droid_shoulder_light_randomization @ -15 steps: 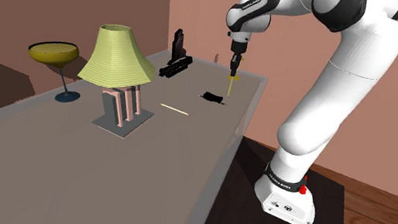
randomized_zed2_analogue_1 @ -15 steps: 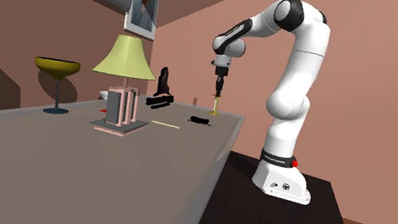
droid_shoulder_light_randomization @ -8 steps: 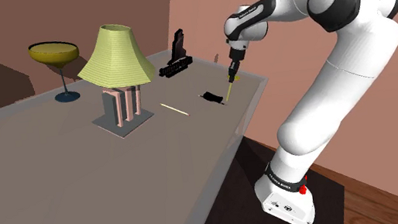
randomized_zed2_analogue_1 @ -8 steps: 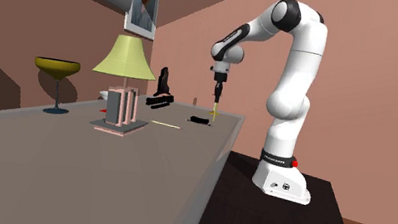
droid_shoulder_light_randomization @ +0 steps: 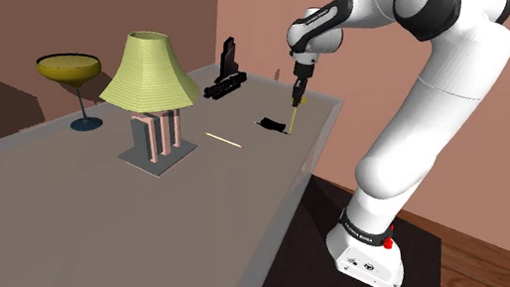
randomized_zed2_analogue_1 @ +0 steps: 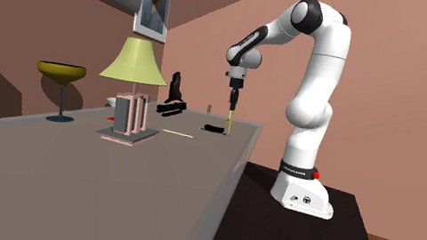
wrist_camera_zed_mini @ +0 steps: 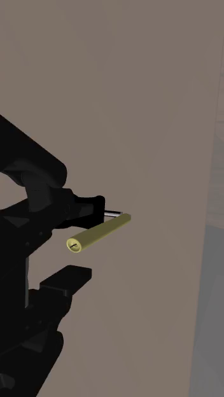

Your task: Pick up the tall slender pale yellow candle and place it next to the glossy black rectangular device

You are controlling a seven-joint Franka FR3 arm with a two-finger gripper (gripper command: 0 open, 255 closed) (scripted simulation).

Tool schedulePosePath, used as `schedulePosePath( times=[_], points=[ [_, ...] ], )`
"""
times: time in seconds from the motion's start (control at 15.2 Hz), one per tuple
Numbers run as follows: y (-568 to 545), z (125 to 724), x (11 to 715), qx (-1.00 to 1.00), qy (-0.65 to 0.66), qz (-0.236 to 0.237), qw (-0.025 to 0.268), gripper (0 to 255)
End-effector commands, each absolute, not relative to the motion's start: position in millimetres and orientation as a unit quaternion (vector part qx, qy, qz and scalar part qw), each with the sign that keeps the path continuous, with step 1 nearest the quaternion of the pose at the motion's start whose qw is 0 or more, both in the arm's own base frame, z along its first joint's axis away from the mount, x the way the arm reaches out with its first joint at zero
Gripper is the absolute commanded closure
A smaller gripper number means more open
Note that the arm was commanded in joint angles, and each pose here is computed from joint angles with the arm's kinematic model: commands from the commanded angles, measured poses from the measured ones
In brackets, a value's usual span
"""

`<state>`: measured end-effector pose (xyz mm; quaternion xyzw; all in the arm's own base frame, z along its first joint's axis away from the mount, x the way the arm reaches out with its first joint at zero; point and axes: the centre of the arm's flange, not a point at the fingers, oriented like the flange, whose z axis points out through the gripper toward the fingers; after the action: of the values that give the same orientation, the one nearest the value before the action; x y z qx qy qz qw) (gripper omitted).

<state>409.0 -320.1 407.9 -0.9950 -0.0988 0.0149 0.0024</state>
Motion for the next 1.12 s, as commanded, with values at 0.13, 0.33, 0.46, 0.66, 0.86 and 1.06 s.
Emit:
schedulePosePath(
  times=[0.13, 0.33, 0.46, 0.66, 0.86, 1.06],
  points=[
    [-320, 408, 409, -0.995, -0.099, 0.015, 0.002, 0],
    [-320, 421, 409, -0.995, -0.099, 0.015, 0.002, 0],
    [-320, 447, 410, -0.995, -0.099, 0.015, 0.002, 0],
    [-320, 458, 410, -0.995, -0.099, 0.015, 0.002, 0],
    [-320, 458, 410, -0.995, -0.099, 0.015, 0.002, 0],
    [-320, 458, 410, -0.995, -0.099, 0.015, 0.002, 0]
  ],
)
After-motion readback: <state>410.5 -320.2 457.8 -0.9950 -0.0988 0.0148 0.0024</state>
